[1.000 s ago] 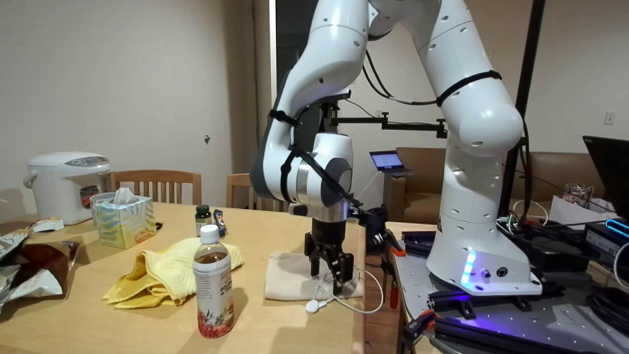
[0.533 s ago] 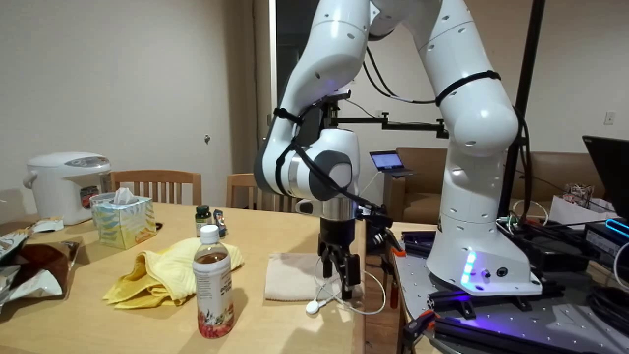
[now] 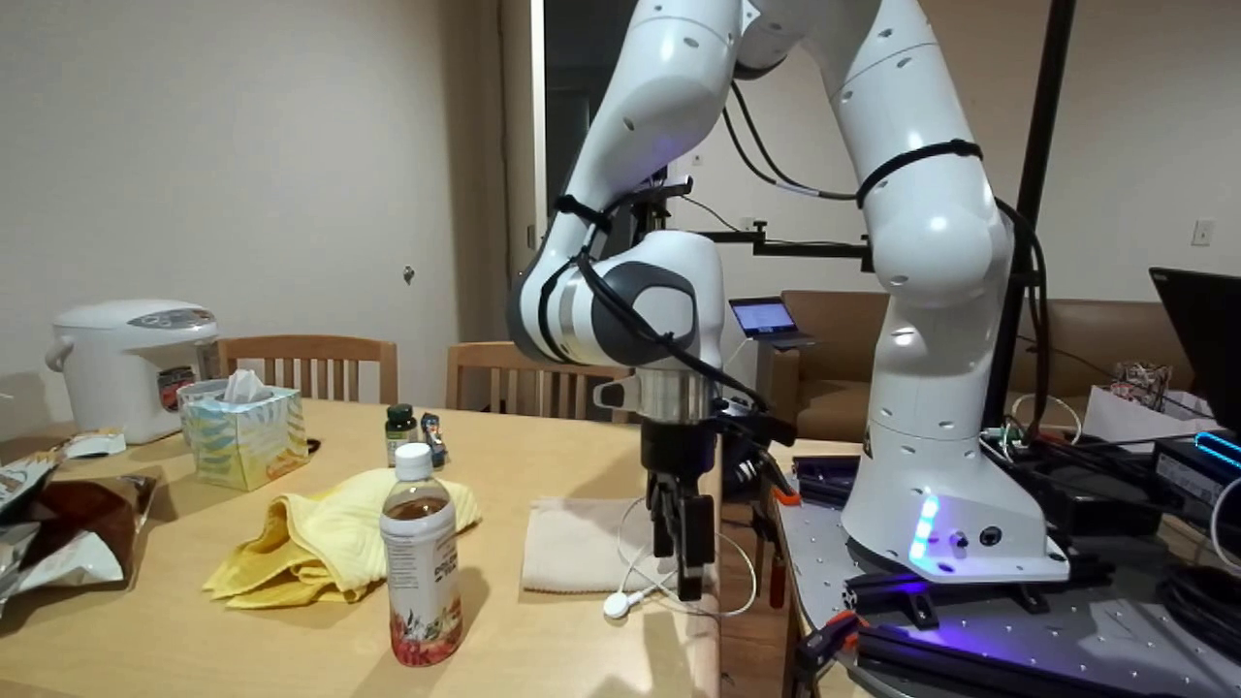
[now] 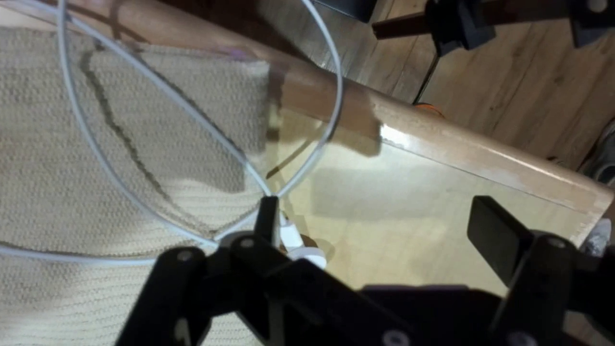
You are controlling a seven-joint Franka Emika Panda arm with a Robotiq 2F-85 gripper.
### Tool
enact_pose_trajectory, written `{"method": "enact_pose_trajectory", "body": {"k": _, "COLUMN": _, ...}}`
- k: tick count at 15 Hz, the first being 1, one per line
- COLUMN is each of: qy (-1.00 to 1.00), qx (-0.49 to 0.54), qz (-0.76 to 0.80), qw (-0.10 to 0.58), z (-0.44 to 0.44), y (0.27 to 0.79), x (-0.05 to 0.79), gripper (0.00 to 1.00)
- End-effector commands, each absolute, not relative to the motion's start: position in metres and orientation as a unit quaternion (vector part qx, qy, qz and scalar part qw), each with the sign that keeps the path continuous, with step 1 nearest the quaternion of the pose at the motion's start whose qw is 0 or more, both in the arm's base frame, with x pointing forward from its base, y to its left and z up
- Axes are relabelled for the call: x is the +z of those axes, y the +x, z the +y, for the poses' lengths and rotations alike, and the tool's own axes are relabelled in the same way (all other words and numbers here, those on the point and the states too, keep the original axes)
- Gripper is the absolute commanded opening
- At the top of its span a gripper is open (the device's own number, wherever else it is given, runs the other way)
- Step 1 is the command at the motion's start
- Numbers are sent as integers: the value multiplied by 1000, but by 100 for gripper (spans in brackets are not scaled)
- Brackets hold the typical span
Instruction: Pick up the cable on the table and make a circle with it.
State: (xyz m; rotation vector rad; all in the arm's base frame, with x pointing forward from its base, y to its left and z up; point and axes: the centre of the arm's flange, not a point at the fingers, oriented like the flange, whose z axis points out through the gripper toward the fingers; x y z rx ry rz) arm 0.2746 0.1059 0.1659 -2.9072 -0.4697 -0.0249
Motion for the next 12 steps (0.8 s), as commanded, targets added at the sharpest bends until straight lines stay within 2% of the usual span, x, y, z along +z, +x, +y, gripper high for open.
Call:
{"method": "enact_pose_trajectory", "body": {"k": 1, "qy": -988, "qx": -4, "qz": -106, "qw": 116, "z": 105, "y": 296, "x": 241, "gripper": 100}}
{"method": "enact_pose_trajectory", "body": {"k": 6, "qy": -994, "qx": -10, "qz": -5, "qw": 111, "z": 113, "y": 293, "x": 257, "gripper": 100}}
{"method": "enact_pose_trajectory", "body": {"k": 12, "qy": -991, "qx": 12, "qz": 122, "qw": 62, "z": 112, "y": 278, "x": 260, "gripper": 100}}
